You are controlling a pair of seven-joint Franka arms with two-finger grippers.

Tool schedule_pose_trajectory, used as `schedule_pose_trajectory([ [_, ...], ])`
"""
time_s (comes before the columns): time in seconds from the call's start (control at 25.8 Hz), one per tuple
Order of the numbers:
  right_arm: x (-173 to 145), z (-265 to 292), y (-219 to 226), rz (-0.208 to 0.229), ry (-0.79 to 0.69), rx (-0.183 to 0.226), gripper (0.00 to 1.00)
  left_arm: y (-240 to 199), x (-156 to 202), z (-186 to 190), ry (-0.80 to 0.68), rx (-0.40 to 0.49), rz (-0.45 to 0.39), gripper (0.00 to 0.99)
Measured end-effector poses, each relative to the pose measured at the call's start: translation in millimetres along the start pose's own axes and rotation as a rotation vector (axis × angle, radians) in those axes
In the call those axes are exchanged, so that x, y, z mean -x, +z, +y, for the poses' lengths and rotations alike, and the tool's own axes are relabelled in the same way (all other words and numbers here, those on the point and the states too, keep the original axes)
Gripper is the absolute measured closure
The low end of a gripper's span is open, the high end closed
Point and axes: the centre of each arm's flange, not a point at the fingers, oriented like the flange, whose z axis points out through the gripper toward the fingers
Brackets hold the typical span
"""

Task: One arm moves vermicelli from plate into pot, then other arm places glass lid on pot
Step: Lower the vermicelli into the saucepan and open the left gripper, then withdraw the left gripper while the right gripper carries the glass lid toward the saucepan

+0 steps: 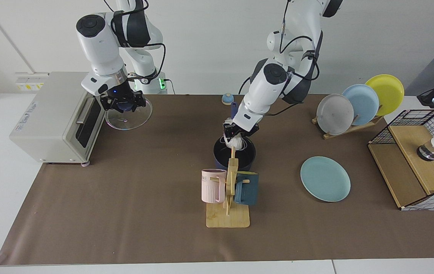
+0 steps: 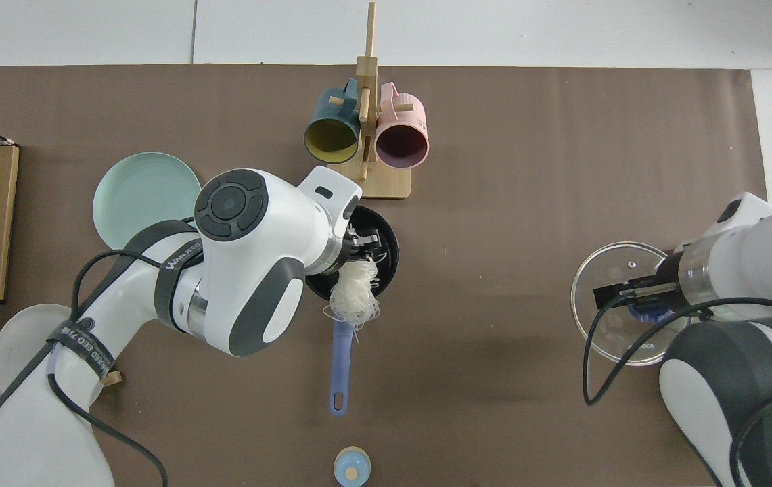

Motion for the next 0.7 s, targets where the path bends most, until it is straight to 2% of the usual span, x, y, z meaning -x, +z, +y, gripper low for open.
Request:
schedule_pose_trajectory([
  [0.5,-10,0,3,0.009,-0.001,-0.003,0.56,40,-14,-4,0.024,-0.028,0.02,0.586],
  [0.7,-15,-3,4,0.025,-0.007,-0.003,0.56,54,-18,-7,0.017,-0.028,0.021,0.586],
])
